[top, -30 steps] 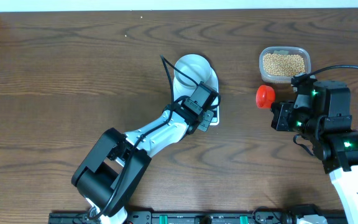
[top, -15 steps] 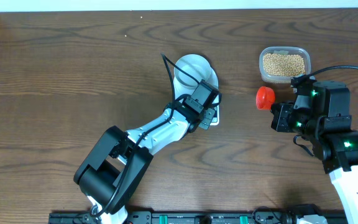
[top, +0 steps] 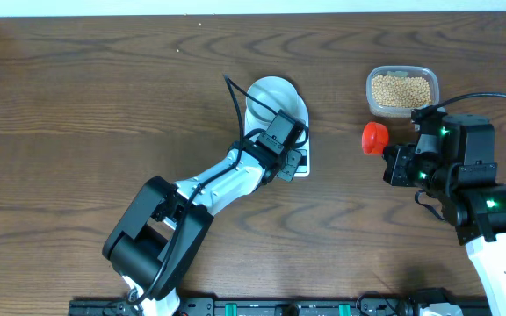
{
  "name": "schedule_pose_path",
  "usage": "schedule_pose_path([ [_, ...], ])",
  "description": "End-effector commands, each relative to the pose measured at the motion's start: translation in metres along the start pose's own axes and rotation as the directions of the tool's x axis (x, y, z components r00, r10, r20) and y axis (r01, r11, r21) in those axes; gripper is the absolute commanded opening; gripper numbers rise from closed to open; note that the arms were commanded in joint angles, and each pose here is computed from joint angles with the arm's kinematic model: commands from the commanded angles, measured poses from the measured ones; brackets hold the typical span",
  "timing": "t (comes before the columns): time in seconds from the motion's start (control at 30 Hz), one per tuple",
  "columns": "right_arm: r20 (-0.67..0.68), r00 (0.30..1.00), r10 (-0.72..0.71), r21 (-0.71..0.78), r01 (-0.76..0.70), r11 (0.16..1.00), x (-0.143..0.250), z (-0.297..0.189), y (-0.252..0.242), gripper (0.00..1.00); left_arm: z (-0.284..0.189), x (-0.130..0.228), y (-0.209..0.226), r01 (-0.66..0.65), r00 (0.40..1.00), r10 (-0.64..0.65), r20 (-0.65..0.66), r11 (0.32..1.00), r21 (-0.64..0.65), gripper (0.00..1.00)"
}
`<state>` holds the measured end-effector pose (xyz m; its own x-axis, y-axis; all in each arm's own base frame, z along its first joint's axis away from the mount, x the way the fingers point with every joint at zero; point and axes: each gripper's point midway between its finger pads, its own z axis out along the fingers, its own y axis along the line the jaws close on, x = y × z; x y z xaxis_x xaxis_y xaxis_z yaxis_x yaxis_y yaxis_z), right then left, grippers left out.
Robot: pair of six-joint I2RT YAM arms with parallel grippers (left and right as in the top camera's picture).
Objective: Scoop item into bowl and weigh 50g on scale
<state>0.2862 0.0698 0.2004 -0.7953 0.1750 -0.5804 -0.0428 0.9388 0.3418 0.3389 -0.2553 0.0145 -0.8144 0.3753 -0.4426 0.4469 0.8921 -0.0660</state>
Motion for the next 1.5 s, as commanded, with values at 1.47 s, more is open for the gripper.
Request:
schedule_pose_path([
  [1.47, 0.023, 1.000, -0.017, -0.010, 0.017, 1.000, -0.008, -0.005, 0.003, 0.01, -0.013, 0.019, 0.020, -0.049, 0.998, 0.046, -0.044, 0.996, -0.078, 0.07],
])
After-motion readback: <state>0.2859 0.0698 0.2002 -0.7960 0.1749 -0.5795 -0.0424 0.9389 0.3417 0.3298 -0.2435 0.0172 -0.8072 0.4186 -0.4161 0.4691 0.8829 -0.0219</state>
